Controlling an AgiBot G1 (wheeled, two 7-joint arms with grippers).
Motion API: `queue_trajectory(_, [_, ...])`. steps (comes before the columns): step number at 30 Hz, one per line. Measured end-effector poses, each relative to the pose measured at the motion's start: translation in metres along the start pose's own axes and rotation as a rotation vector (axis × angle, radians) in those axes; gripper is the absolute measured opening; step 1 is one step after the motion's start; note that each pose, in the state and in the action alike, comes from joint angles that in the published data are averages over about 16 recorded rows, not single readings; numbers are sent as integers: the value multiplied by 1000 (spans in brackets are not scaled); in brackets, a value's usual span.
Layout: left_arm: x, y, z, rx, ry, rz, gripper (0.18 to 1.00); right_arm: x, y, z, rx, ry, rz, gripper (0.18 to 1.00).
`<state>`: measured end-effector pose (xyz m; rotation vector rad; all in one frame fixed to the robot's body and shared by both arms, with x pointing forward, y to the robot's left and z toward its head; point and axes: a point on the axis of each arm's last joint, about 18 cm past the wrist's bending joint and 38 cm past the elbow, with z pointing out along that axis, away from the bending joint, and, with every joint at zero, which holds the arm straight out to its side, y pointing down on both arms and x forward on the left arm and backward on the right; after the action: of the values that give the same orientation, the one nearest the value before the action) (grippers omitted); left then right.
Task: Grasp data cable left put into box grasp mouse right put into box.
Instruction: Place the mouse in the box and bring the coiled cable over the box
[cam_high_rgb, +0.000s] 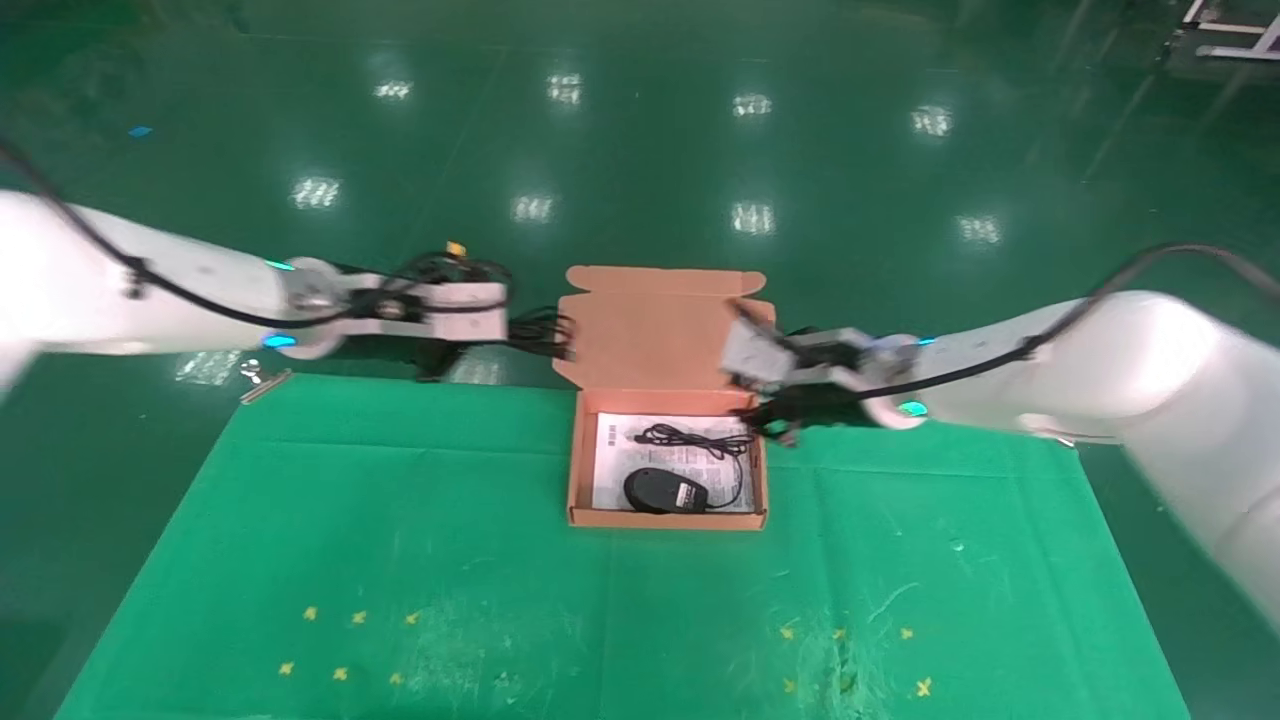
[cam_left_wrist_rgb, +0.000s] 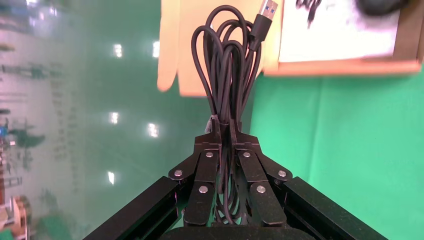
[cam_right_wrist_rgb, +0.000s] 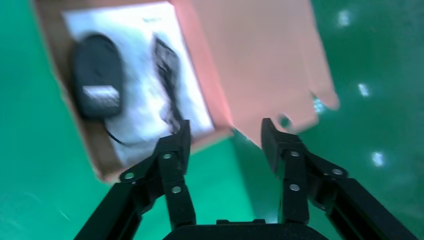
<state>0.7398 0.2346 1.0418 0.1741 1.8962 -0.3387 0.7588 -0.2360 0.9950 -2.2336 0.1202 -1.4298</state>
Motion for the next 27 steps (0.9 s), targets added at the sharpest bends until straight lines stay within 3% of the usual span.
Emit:
queue_trajectory(12, [44, -49, 58, 121, 27, 49, 205, 31, 57, -45, -49, 75, 16, 715])
queue_trajectory(17, [60, -62, 67, 164, 39, 59, 205, 32, 72, -58, -54, 81, 18, 823])
queue_trajectory(27, [77, -77, 75, 206, 57, 59, 205, 31, 83, -74, -47, 88, 17, 953])
